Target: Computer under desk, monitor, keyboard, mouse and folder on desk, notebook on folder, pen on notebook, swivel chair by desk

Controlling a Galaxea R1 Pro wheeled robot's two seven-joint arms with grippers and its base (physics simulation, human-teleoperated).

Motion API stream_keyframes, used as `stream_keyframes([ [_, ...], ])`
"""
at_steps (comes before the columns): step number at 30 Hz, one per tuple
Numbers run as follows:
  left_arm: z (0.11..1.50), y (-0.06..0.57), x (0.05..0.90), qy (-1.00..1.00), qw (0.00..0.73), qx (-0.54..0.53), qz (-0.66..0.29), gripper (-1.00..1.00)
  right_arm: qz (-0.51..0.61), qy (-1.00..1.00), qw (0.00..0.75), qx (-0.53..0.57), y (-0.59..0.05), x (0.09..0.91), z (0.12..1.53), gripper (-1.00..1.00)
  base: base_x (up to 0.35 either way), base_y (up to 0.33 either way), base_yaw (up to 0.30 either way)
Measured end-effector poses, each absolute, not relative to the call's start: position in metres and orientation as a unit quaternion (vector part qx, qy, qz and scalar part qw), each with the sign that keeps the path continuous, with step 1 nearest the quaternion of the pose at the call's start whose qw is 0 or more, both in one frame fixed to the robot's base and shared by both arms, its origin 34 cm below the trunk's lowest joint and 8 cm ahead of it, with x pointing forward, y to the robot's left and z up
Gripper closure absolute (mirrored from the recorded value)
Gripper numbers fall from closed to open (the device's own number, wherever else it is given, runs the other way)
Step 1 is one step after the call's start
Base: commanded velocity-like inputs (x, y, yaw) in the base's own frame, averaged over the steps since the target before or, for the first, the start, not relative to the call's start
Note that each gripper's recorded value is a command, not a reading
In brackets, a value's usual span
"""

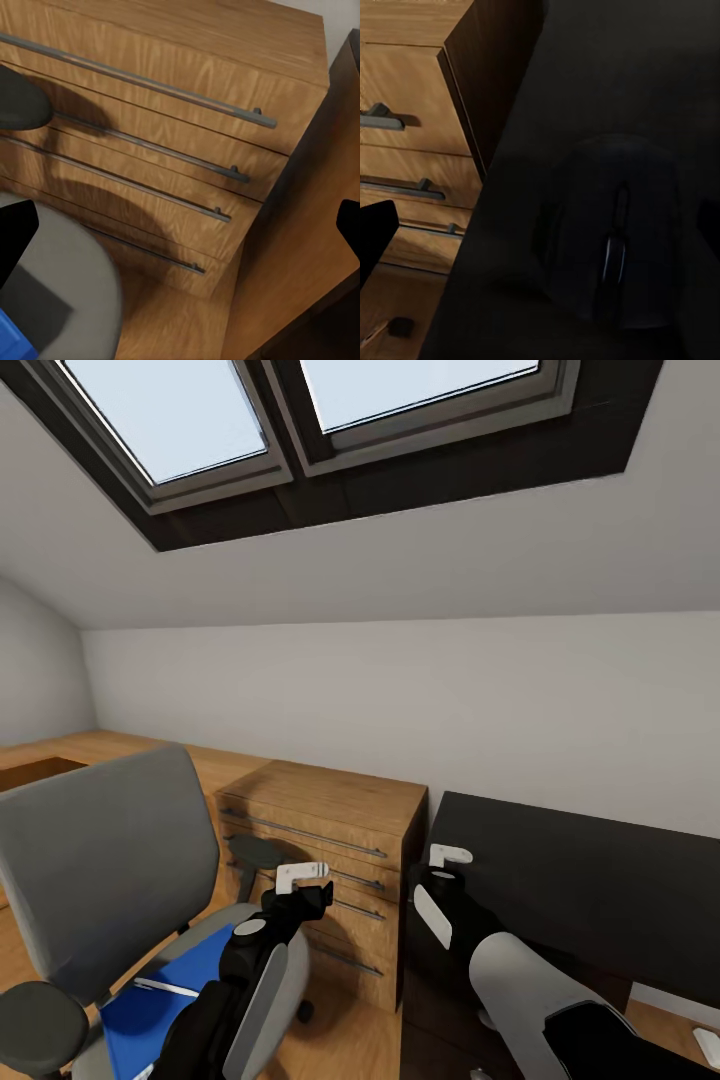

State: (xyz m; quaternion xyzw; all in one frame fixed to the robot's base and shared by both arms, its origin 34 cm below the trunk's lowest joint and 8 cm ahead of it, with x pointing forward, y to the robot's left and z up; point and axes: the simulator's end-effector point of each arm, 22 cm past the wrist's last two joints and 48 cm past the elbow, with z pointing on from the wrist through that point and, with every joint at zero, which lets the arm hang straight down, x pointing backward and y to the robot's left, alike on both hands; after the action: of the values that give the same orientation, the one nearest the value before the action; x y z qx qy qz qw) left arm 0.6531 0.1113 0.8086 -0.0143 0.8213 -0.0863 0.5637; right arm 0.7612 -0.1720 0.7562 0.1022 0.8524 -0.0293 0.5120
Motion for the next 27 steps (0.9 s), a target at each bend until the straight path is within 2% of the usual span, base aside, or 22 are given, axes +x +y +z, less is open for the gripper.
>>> stream_keyframes([
  [18,0.832,0.111,0.657,0.821,0.564,-0.014,-0.086,-1.00,-0.030,0.845,0.524,0.107,-0.173,0.768,0.789,-1.00,0.000,0.000,0.000],
  [27,0.857,0.113,0.658,0.811,0.579,-0.016,-0.089,-1.00,0.005,0.795,0.591,0.133,-0.164,0.759,0.842,-1.00,0.000,0.000,0.000],
])
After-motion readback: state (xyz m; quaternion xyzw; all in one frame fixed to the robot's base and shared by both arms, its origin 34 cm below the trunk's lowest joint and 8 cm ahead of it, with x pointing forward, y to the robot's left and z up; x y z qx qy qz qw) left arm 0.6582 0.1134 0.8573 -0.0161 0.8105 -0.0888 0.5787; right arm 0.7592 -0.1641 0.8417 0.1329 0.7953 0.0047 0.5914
